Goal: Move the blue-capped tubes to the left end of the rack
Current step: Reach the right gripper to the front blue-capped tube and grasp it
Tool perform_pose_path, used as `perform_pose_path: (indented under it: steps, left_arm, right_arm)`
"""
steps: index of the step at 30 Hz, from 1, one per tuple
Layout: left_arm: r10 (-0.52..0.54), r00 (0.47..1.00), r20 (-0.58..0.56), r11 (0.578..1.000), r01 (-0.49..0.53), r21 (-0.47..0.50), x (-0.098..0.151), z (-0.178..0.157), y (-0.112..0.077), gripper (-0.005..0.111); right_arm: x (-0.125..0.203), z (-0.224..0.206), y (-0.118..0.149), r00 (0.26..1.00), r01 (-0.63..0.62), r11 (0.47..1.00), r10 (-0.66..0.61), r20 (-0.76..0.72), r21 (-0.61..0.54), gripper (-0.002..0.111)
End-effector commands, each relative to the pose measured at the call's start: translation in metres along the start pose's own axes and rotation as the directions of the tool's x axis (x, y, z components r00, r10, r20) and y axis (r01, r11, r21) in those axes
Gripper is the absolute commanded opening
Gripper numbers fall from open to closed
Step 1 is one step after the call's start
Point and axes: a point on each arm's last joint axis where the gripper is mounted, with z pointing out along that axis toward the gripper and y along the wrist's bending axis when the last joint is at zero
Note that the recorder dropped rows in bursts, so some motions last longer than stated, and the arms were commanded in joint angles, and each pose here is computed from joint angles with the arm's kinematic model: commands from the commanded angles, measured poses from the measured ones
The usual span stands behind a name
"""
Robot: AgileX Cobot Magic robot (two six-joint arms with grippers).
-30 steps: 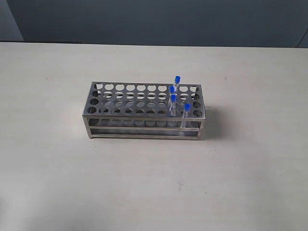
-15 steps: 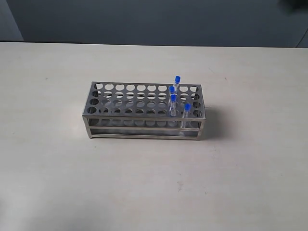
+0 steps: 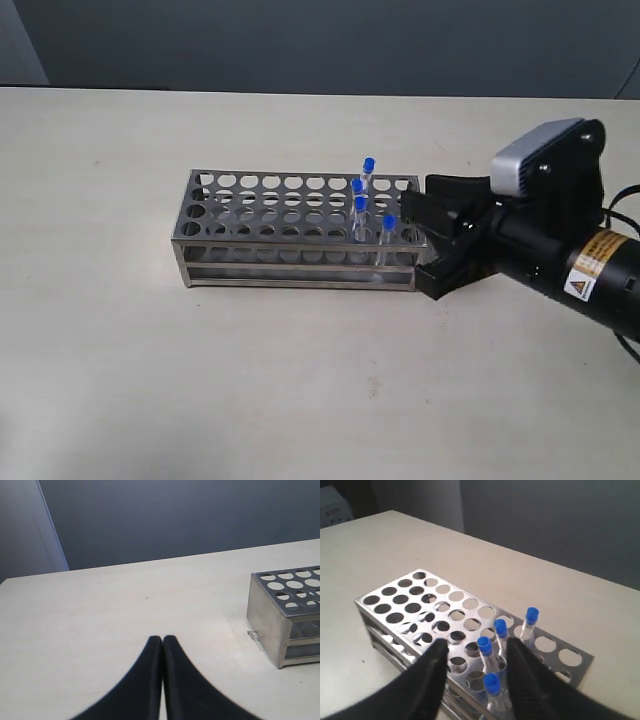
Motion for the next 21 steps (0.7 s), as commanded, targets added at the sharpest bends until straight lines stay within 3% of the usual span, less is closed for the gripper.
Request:
perform_pose_path:
  steps: [1, 9, 15, 21]
  left_arm:
    - [-0.005, 1.000, 0.014, 1.000, 0.005, 0.007, -0.003, 0.000, 0.000, 0.001]
    - [-0.005, 1.000, 0.014, 1.000, 0.005, 0.007, -0.003, 0.000, 0.000, 0.001]
    - [-0.005, 1.000, 0.014, 1.000, 0.005, 0.007, -0.003, 0.000, 0.000, 0.001]
    - [-0.005, 1.000, 0.014, 1.000, 0.005, 0.007, -0.003, 0.000, 0.000, 0.001]
  right_arm:
    - [0.014, 0.008, -0.003, 0.999, -0.022, 1.000, 0.022, -0.045, 0.012, 0.059]
    - [0.039, 0.062, -0.015, 0.987, -0.004, 1.000, 0.002, -0.158, -0.011, 0.055]
    - [0.052, 0.076, -0.020, 0.981, -0.021, 1.000, 0.021, -0.194, -0.002, 0.053]
    - [0.052, 0.076, -0.020, 0.981, -0.024, 1.000, 0.024, -0.195, 0.002, 0.001]
